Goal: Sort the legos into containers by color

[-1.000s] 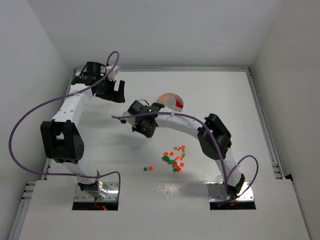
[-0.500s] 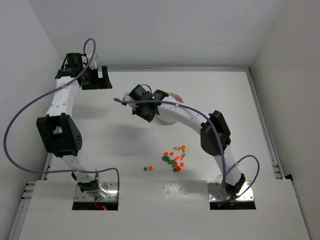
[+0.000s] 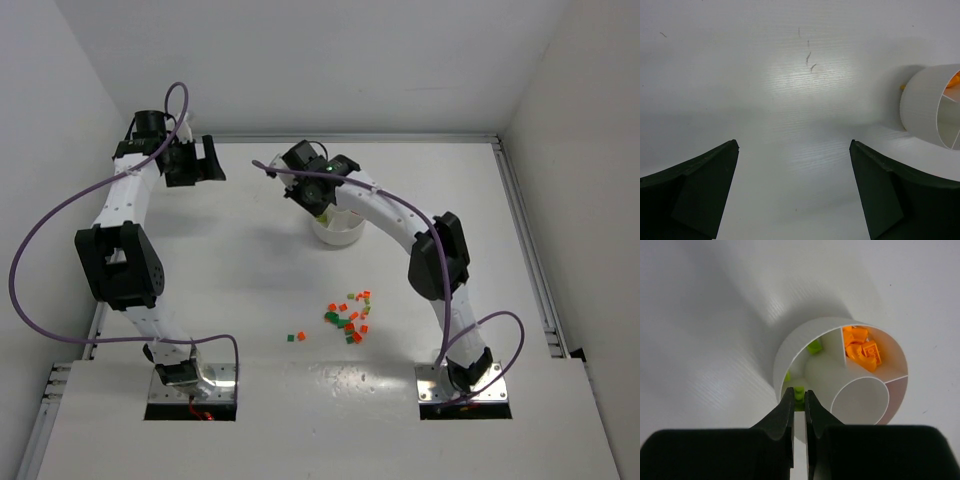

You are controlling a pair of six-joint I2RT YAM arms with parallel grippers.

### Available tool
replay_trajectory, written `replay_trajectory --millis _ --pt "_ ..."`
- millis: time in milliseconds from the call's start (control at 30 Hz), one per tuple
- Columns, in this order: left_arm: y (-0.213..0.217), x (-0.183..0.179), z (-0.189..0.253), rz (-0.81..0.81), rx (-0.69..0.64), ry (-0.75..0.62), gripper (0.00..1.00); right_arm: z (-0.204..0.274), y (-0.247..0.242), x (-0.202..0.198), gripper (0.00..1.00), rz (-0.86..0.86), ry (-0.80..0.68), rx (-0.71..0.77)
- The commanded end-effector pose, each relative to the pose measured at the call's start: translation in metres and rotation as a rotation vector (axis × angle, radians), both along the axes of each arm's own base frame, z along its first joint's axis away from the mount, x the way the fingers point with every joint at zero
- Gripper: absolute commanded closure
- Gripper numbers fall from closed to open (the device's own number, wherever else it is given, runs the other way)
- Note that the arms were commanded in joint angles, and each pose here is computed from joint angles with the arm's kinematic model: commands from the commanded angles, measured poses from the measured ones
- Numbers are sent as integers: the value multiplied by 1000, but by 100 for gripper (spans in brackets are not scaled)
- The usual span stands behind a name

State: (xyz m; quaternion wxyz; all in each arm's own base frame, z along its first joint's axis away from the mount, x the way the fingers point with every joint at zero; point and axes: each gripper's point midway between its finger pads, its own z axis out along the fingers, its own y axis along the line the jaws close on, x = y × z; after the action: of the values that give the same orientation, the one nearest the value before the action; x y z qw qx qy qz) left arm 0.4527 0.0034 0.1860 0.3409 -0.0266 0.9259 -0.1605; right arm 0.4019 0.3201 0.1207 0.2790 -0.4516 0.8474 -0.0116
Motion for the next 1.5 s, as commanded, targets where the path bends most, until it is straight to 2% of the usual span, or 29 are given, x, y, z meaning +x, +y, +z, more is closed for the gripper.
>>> replay_trajectory --millis 0,133,333,500,600,633,667,700,733,767,800,967,1100,1267,1367,1467 --pt "2 3 13 19 -2 -42 0 9 1 12 94 -7 -24 19" --pt "-1 3 12 16 5 -41 0 9 -2 15 78 -16 -24 19" --pt "-1 6 11 20 20 -39 0 4 -10 21 67 -42 -15 17" --pt "-5 8 14 3 28 -51 0 11 -12 18 67 -42 -22 23" --pt "-19 5 27 -77 62 -99 0 22 -18 -1 69 -19 2 50" --pt "-23 2 28 -100 74 -107 0 6 -26 -17 70 -14 72 58" --pt "-26 1 34 -120 87 -125 0 29 -29 -28 70 -7 46 118" --pt "-30 -3 34 -140 131 -135 0 2 -44 -54 71 6 133 106" --pt "-26 -4 28 -137 150 -120 0 0 -50 -68 71 17 142 122" --pt "-30 -6 32 -139 165 -131 0 19 -54 -78 71 33 106 172" --pt "-26 -10 21 -126 179 -100 0 -6 -70 -103 71 35 176 138" --pt "-23 -14 19 -114 193 -99 0 -29 -98 -146 73 109 228 88" --pt "-26 -12 7 -112 167 -67 0 -38 -93 -147 73 132 228 91" --pt "-24 -15 -4 -99 169 -36 0 -52 -78 -139 65 144 269 77" --pt "-22 -15 9 -79 178 -85 0 -63 -77 -140 58 145 301 65" --pt "-21 -17 7 -73 185 -86 0 -66 -76 -136 56 142 290 63"
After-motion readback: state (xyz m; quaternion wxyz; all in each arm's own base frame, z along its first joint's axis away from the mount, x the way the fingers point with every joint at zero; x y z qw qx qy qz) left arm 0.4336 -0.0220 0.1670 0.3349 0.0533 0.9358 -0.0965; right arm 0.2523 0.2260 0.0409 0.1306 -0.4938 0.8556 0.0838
